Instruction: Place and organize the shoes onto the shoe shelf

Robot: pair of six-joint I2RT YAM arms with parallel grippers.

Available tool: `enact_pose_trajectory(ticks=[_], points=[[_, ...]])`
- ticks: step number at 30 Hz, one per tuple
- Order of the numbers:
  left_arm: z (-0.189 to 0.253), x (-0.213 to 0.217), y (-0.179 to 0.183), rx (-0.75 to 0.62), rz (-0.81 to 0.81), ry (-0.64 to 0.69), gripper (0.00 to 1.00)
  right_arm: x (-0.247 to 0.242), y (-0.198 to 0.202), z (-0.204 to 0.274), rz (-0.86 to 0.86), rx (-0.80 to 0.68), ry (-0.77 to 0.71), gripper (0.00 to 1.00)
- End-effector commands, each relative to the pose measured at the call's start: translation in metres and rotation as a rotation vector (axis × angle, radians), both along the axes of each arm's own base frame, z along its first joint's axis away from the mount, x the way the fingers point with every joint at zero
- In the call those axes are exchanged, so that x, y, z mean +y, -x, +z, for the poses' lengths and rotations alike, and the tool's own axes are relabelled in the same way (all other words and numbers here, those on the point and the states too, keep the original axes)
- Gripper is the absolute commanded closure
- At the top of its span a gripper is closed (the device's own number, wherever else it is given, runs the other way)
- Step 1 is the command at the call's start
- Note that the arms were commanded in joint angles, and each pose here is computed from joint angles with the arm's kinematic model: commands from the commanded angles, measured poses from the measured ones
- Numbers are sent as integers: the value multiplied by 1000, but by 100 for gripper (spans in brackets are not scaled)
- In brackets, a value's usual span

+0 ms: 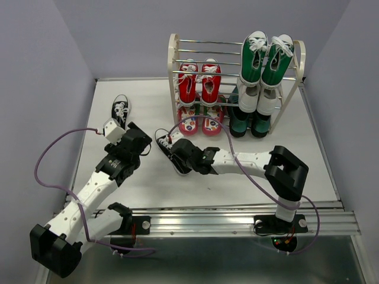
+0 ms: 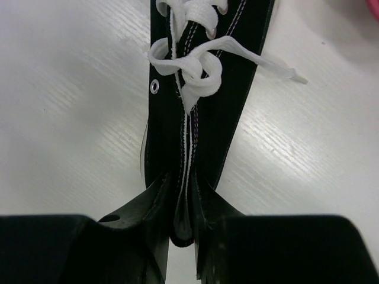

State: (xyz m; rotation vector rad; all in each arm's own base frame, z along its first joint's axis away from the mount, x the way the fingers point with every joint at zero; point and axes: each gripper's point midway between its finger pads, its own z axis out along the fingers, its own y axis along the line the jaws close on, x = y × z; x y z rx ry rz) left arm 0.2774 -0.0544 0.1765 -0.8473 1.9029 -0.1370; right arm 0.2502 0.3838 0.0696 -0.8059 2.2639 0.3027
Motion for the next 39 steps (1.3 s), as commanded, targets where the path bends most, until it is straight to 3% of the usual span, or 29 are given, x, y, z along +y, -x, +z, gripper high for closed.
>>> enact_pose_trajectory(ticks=[1, 11, 18, 25, 32, 39], points=[[13, 8, -2, -48, 34, -13, 1, 5, -25, 79, -22, -244, -123, 99], [25, 14, 1, -94, 63, 14, 1, -38, -24, 199, -106, -460, -315, 99], [28, 14, 0, -110, 63, 25, 1, -62, -18, 247, -130, -535, -377, 99], [18, 10, -1, -81, 47, 20, 1, -79, -2, 190, -198, -371, -336, 99], [9, 4, -5, -59, 19, 23, 1, -54, 81, 80, 34, 35, -341, 99], [3, -3, -8, -35, -11, 20, 1, -56, 125, 39, 53, 175, -259, 99]])
